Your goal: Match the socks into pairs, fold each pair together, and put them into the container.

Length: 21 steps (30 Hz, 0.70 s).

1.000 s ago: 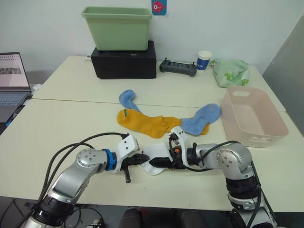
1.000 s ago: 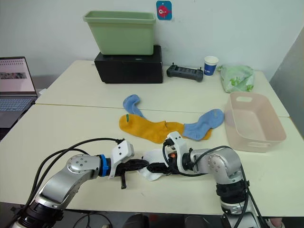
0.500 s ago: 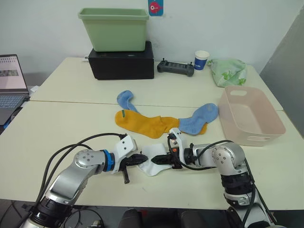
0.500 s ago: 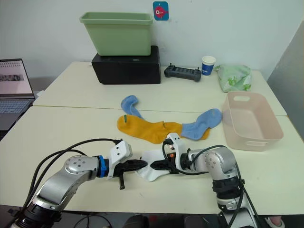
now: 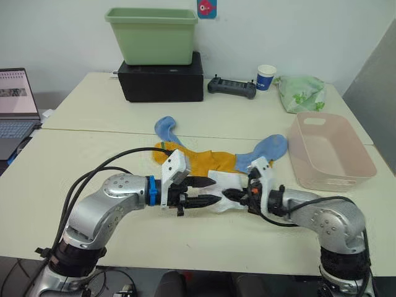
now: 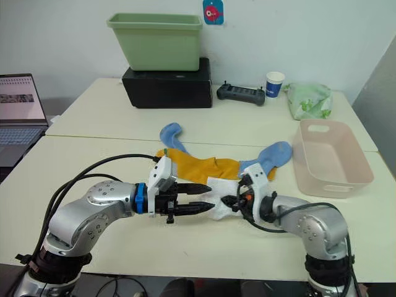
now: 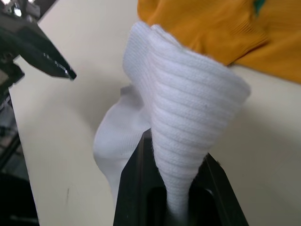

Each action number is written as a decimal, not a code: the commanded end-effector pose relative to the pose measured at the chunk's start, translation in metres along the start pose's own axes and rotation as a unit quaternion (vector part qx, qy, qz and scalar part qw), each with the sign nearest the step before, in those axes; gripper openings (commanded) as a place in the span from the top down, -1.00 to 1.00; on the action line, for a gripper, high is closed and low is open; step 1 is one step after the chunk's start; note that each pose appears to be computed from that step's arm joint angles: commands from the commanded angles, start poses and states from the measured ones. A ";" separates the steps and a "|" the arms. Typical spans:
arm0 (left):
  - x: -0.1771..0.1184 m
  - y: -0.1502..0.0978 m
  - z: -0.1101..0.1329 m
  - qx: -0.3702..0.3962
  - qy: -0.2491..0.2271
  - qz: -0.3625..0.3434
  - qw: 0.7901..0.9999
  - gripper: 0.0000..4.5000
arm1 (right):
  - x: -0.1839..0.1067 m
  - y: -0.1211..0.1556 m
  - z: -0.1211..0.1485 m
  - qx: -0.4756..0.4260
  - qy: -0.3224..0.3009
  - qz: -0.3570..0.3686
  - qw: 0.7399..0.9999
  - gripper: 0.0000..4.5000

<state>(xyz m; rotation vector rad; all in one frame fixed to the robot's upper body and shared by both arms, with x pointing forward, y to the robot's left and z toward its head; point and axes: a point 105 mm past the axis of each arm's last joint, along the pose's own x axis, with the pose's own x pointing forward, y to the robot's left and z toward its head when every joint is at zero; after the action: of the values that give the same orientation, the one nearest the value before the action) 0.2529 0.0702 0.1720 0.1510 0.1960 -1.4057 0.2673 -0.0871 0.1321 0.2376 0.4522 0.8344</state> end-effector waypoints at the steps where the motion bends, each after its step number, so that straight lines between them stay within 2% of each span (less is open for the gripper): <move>1: 0.001 -0.003 0.026 0.031 -0.024 -0.014 0.999 -0.66 | -0.033 0.000 0.041 -0.024 -0.111 -0.038 0.993 1.00; 3: 0.002 0.003 0.030 0.041 -0.027 -0.002 0.999 -0.97 | -0.041 -0.005 0.055 -0.034 -0.136 -0.063 0.988 1.00; 7: 0.002 0.023 0.035 0.075 -0.033 0.036 0.996 -0.97 | -0.069 -0.023 0.099 -0.112 -0.184 -0.141 0.966 1.00; 10: 0.002 0.028 0.042 0.088 -0.042 0.045 0.994 -0.97 | -0.090 -0.032 0.134 -0.149 -0.213 -0.176 0.950 1.00; 14: 0.001 0.026 0.048 0.099 -0.044 0.033 0.994 -0.97 | -0.106 -0.051 0.164 -0.212 -0.203 -0.242 0.925 1.00; 16: 0.001 0.027 0.051 0.103 -0.045 0.036 0.993 -0.97 | -0.112 -0.066 0.171 -0.280 -0.170 -0.293 0.898 1.00; 18: 0.001 0.028 0.056 0.105 -0.050 0.039 0.992 -0.97 | -0.116 -0.083 0.178 -0.378 -0.124 -0.344 0.850 1.00; 21: 0.003 0.027 0.062 0.106 -0.054 0.040 0.992 -0.97 | -0.113 -0.100 0.178 -0.505 -0.046 -0.364 0.781 1.00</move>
<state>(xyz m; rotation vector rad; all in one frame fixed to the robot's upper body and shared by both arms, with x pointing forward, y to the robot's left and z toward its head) 0.2864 0.0602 0.2190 0.2476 -0.0012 -1.3409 0.3499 -0.2472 0.2748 -0.7069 0.0039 0.1908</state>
